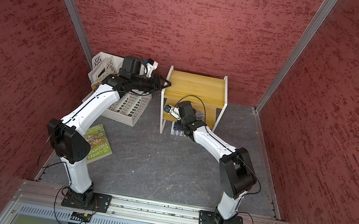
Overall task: Wipe the bookshelf clean with a cloth
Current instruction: Wipe the dust from the shelf.
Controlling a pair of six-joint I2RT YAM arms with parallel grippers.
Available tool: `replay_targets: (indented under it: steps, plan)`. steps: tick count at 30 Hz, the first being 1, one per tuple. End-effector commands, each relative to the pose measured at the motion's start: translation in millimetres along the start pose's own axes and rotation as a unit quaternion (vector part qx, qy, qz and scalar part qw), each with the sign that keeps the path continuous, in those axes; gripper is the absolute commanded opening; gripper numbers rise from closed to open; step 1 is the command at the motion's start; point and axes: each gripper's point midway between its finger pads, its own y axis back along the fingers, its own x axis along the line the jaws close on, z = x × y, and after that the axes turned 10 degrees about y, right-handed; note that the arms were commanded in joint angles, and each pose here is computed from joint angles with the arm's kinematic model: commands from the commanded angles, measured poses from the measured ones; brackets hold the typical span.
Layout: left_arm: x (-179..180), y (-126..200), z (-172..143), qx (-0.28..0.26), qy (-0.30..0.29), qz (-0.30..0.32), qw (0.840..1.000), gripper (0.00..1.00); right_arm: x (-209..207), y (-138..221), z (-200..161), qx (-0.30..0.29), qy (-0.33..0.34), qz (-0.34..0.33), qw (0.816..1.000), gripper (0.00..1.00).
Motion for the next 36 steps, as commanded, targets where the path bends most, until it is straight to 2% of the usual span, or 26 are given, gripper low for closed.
replay_targets:
  steps: [1,9,15,26,36]
  plan:
    - [26.9,-7.1,-6.9,0.018,0.016,0.042,0.999,0.60,26.8,-23.4,-1.1,-0.004,-0.006,0.048,0.999,0.00]
    - [28.1,-8.0,-6.7,0.018,0.019,0.043,0.999,0.60,26.7,-49.6,6.0,-0.005,0.009,0.046,0.999,0.00]
    - [28.9,-9.3,-6.3,0.016,0.021,0.045,0.999,0.60,10.8,-59.8,-9.1,0.037,0.020,-0.023,0.999,0.00]
    - [32.4,-17.9,-7.6,0.022,0.025,0.047,0.998,0.57,-0.1,-34.0,-58.1,0.104,-0.001,-0.100,0.990,0.00]
    - [29.1,-22.3,-8.0,0.029,0.022,0.045,0.998,0.55,-1.5,-16.4,-109.5,0.171,-0.021,-0.134,0.976,0.00]
